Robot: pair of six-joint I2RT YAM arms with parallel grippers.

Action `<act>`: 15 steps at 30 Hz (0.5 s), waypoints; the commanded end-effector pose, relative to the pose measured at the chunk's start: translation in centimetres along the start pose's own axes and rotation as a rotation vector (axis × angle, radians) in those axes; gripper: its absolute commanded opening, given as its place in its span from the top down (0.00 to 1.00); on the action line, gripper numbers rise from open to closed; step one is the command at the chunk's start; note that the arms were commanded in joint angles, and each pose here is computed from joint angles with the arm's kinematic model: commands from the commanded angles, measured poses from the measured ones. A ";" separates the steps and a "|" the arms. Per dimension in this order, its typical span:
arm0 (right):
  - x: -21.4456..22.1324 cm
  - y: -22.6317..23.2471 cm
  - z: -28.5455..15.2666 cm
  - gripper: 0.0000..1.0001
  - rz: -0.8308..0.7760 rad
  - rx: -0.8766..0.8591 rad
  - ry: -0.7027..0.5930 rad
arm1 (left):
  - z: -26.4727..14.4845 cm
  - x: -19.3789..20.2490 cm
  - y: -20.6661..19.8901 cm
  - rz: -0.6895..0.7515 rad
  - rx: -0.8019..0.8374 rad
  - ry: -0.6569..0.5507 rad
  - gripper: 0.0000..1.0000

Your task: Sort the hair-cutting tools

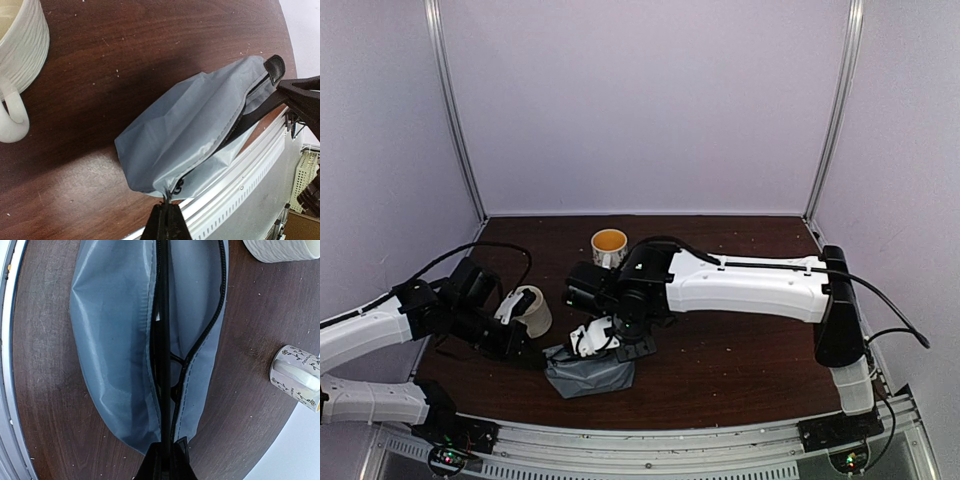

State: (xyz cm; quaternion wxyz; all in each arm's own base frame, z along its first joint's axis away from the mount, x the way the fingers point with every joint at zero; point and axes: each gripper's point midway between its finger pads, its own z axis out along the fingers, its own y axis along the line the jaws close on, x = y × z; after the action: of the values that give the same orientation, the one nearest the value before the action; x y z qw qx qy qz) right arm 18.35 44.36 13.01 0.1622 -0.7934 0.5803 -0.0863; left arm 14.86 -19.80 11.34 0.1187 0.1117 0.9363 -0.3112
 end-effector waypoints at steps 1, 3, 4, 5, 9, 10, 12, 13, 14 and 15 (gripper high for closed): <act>-1.8 -0.7 0.6 0.93 0.026 0.011 -0.061 | -0.2 -1.2 -0.8 0.037 0.034 -0.046 1.00; -1.7 -1.0 0.7 0.87 0.031 0.018 -0.065 | -0.2 -1.2 -0.6 0.036 0.028 -0.046 1.00; -1.7 -1.2 0.7 0.83 0.032 0.026 -0.063 | -0.2 -1.1 -0.6 0.037 0.025 -0.045 1.00; -1.5 -1.4 0.6 0.80 0.034 0.028 -0.060 | -0.1 -1.1 -0.5 0.037 0.024 -0.043 1.00; -0.3 -1.5 -1.7 0.66 0.056 -0.001 -0.090 | -0.2 -1.1 -0.3 0.041 0.009 -0.045 1.00; 0.0 -1.4 -2.5 0.65 0.062 -0.017 -0.105 | -0.5 -1.2 -0.4 0.052 0.004 -0.049 1.00; 0.7 -1.3 -4.2 0.62 0.089 -0.046 -0.142 | -1.9 -2.1 -1.3 0.106 0.008 -0.091 0.97; 1.1 -1.3 -5.0 0.60 0.109 -0.061 -0.164 | -2.8 -2.8 -1.6 0.129 -0.006 -0.125 0.89; 1.6 -1.3 -5.8 0.59 0.135 -0.072 -0.188 | -3.9 -3.5 -2.0 0.168 -0.018 -0.164 0.84; 2.1 -1.7 -6.5 0.58 0.164 -0.080 -0.213 | -5.1 -4.0 -2.5 0.215 -0.019 -0.204 0.79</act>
State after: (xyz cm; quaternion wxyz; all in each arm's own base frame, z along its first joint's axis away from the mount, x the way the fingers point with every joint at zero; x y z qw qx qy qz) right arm 18.65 44.08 14.29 0.1700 -0.7816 0.5994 -0.0307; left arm 15.16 -19.43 12.16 0.1387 0.1313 0.9343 -0.3009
